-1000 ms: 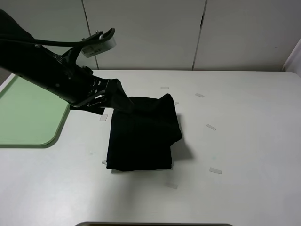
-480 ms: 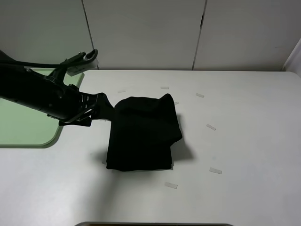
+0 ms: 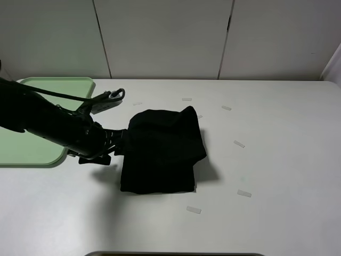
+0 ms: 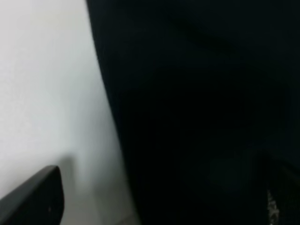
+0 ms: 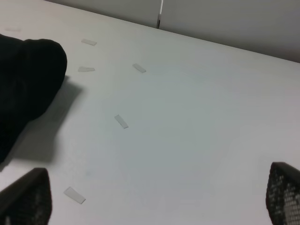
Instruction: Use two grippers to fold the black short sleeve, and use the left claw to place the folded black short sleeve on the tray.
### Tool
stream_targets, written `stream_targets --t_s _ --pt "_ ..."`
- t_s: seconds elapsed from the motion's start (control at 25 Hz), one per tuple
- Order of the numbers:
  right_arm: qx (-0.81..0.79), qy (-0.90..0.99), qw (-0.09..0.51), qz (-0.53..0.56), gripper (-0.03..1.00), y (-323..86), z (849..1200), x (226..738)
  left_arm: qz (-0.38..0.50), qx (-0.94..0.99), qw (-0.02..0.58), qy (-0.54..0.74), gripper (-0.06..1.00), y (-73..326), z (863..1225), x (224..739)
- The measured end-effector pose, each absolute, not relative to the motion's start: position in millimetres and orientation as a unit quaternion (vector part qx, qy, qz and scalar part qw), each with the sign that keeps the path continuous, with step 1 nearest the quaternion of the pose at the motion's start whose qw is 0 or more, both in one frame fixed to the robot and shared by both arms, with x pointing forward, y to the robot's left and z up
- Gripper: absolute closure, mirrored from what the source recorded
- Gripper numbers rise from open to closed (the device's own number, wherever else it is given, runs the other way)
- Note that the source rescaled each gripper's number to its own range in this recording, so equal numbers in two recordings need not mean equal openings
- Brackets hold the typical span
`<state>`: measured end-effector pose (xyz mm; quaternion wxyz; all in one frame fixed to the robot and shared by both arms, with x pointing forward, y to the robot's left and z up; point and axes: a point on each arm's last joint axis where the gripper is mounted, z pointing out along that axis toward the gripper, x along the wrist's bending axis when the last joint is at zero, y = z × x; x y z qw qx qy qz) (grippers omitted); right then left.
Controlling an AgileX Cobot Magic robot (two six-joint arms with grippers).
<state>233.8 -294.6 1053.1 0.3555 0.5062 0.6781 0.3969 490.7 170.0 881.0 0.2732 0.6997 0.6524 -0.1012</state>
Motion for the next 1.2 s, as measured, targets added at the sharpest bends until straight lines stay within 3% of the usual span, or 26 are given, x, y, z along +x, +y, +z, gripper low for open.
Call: stream_targets --t_s 0.56,0.72,0.92,1.2 --pt "0.508 0.677 0.355 0.397 -0.03 -294.8 1053.1 233.8 -0.141 0.695 0.31 0.633 0.18 133.6 859.4 520.5" --pt "0.508 0.677 0.355 0.397 -0.03 -294.8 1053.1 233.8 -0.146 0.692 0.316 0.633 0.39 122.7 855.9 523.2" --pt "0.508 0.677 0.356 0.397 -0.03 -294.9 1053.1 233.8 -0.141 0.695 0.315 0.631 0.81 121.3 855.8 523.8" --pt "0.508 0.677 0.356 0.397 -0.03 -294.9 1053.1 233.8 -0.069 0.787 0.282 0.545 0.84 134.6 857.4 525.9"
